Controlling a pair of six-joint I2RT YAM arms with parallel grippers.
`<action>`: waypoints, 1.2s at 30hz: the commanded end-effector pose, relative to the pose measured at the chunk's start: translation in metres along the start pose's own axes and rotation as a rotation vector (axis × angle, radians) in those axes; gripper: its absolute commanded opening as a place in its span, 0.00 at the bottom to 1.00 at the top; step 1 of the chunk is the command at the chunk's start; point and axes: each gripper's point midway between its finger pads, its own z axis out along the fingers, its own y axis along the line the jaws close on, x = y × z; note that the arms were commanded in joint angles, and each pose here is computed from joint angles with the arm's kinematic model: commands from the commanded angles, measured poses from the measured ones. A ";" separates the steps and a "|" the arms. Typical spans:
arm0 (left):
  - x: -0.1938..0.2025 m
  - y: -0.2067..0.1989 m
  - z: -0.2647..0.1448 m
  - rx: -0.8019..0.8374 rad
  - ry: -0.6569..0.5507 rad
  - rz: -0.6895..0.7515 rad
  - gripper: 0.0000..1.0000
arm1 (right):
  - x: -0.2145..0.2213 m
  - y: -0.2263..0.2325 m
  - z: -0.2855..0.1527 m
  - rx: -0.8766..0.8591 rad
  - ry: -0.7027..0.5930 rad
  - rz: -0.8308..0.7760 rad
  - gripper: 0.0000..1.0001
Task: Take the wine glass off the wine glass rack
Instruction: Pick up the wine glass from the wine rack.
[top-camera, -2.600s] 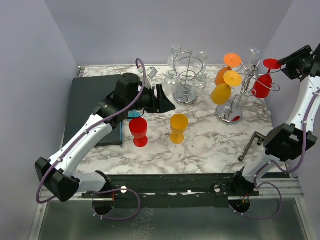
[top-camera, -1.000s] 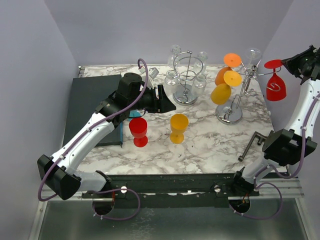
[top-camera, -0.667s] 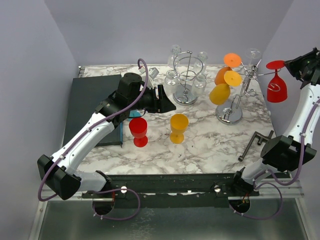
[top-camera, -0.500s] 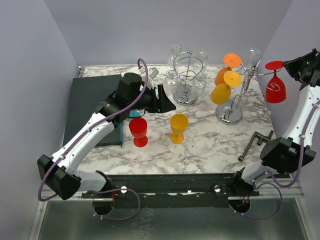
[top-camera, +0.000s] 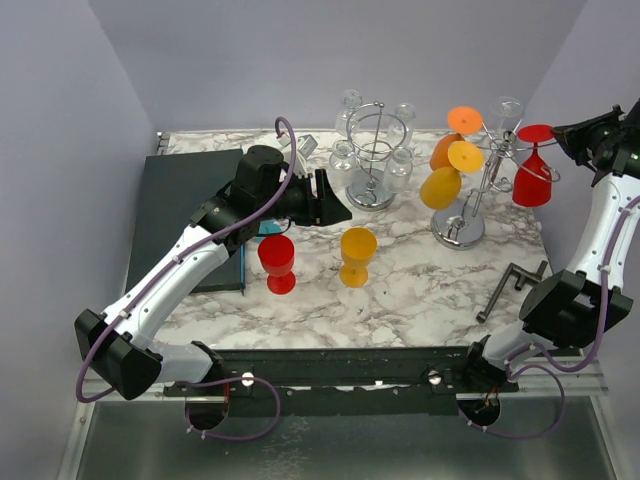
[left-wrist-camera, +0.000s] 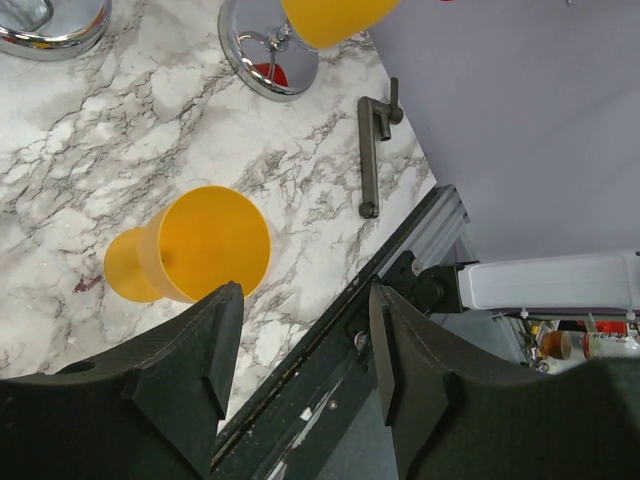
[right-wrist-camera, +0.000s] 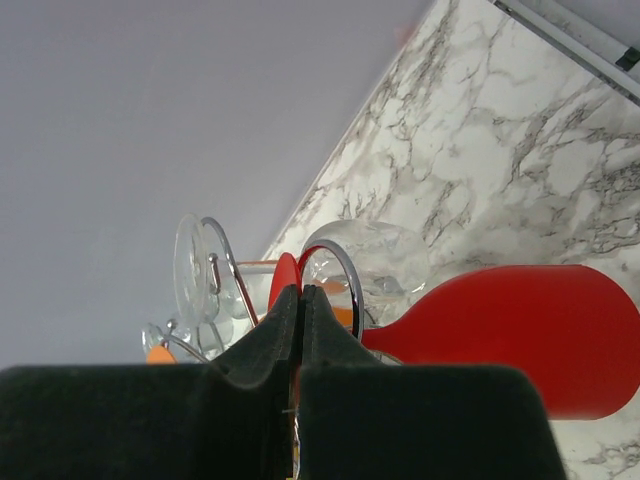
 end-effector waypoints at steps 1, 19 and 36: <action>-0.002 0.003 0.002 -0.002 -0.009 0.010 0.59 | -0.007 0.016 -0.006 -0.073 -0.032 0.021 0.00; -0.002 0.006 0.003 -0.004 -0.008 0.005 0.59 | -0.032 0.018 -0.003 -0.106 -0.194 0.120 0.01; -0.002 0.007 0.004 -0.001 -0.006 0.000 0.59 | -0.049 0.022 -0.016 -0.101 -0.294 0.120 0.01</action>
